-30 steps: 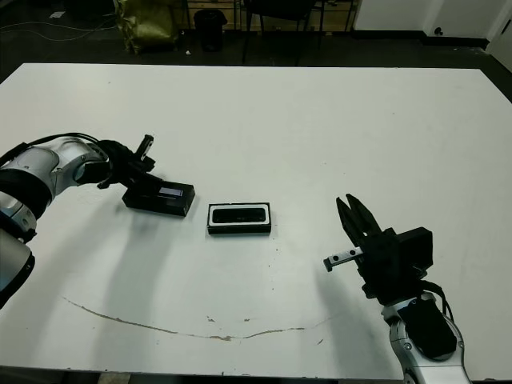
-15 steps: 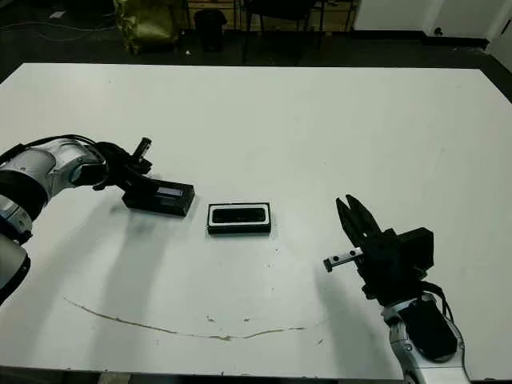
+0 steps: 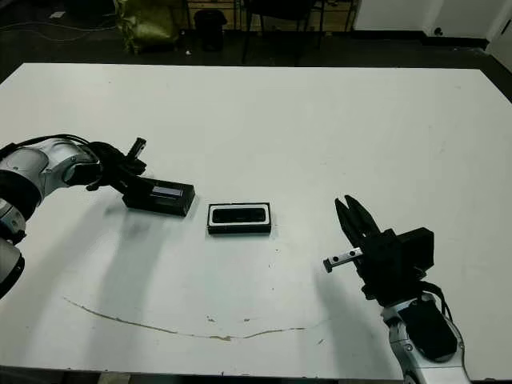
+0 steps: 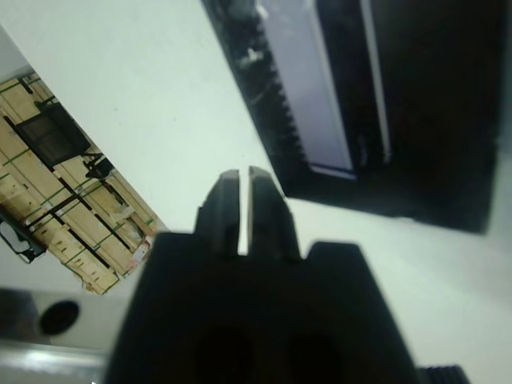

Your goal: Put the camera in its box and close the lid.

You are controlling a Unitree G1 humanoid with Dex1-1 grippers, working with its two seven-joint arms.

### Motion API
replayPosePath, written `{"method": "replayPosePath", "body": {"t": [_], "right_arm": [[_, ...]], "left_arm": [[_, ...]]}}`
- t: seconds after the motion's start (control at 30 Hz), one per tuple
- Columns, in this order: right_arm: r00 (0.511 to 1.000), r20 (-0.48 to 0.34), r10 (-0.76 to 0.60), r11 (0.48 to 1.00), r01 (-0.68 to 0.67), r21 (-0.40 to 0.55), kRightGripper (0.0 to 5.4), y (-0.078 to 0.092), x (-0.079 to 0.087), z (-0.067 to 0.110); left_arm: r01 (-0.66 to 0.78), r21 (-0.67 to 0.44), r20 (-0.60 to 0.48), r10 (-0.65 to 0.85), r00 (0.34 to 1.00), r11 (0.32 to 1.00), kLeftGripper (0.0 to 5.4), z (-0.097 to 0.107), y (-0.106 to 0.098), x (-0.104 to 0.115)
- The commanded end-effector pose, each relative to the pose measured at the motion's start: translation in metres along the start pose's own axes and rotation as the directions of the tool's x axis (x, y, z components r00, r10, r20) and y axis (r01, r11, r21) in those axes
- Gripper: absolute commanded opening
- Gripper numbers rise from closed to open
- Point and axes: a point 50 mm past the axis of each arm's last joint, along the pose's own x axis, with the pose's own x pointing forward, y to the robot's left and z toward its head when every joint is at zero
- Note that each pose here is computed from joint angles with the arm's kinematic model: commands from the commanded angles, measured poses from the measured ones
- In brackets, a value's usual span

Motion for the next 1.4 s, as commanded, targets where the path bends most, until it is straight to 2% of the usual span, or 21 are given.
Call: {"method": "replayPosePath", "body": {"t": [0.03,0.33,0.67,1.07,1.23,1.4], "right_arm": [[1.0,-0.031,0.002,1.0,-0.002,-0.008,0.02,-0.001,-0.001,-0.004],[1.0,-0.024,0.006,1.0,-0.007,-0.007,0.02,0.0,-0.002,-0.002],[0.999,-0.041,0.001,1.0,-0.001,0.001,0.02,0.001,-0.003,-0.002],[1.0,-0.029,0.009,1.0,-0.009,0.007,0.02,0.0,-0.003,-0.005],[0.999,-0.031,0.008,1.0,-0.008,0.01,0.02,0.001,-0.004,-0.005],[1.0,-0.024,0.006,1.0,-0.007,-0.005,0.02,0.0,-0.004,-0.005]], "left_arm": [[0.035,-0.011,0.032,-0.035,0.999,0.999,0.0,0.002,-0.014,0.0],[0.059,-0.012,0.086,-0.058,0.995,0.998,0.0,0.009,-0.016,-0.001],[0.101,0.037,0.153,-0.106,0.983,0.994,0.0,0.018,-0.023,-0.004],[0.266,0.032,0.117,-0.268,0.956,0.964,0.0,0.017,-0.028,-0.014],[0.273,0.047,0.126,-0.277,0.953,0.961,0.0,0.019,-0.027,-0.019],[0.295,-0.007,0.143,-0.29,0.946,0.956,0.0,0.023,-0.027,-0.023]]}}
